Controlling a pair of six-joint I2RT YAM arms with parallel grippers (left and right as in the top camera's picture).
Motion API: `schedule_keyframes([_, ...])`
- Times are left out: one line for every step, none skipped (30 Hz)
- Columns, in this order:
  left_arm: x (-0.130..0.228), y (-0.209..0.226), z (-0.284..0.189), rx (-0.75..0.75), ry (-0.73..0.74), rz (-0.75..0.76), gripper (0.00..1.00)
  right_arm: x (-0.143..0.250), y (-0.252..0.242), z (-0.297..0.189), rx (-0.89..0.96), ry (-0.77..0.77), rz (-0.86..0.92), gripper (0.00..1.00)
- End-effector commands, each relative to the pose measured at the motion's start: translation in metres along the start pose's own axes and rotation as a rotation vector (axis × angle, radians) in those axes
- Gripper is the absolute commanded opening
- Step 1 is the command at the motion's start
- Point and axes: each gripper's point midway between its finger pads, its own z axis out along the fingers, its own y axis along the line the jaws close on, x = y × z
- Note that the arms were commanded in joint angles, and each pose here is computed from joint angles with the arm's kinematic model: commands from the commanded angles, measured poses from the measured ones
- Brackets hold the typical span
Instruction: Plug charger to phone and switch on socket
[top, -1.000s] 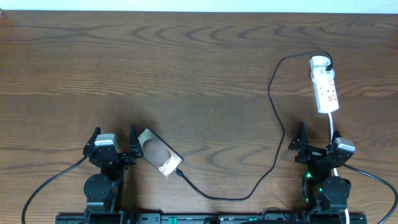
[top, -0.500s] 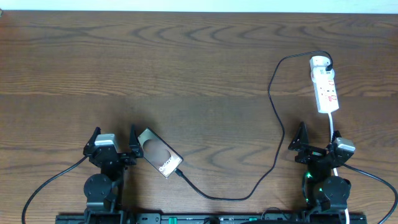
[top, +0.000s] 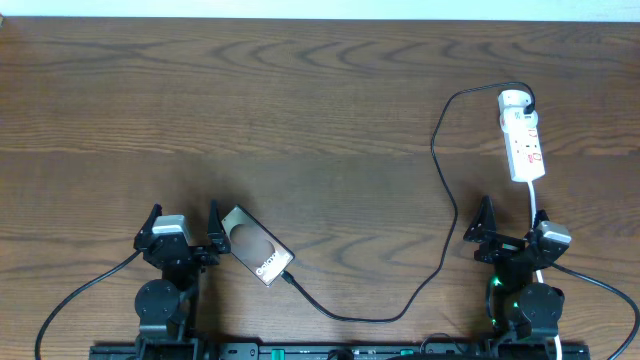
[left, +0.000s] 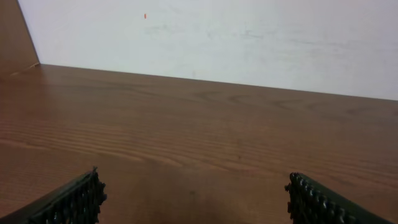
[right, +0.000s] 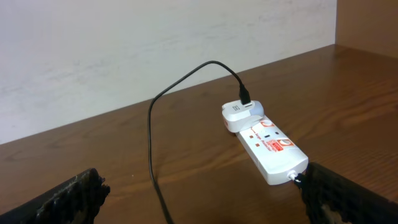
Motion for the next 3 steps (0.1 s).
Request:
schedule_keyframes([0.0174, 0.0044, 0.0007, -0.019, 0.054, 0.016, 0.93, 0.0003, 0.0017, -0.0005, -0.006, -0.001, -0.013, 0.99])
schedule_keyframes([0.0174, 0.0044, 0.0007, -0.019, 0.054, 0.016, 0.92, 0.0003, 0.0017, -0.0005, -0.006, -0.001, -0.013, 0.99])
schedule_keyframes([0.0175, 0.0044, 0.0007, -0.019, 0.054, 0.016, 0.92, 0.0003, 0.0017, -0.0005, -0.006, -0.001, -0.013, 0.99])
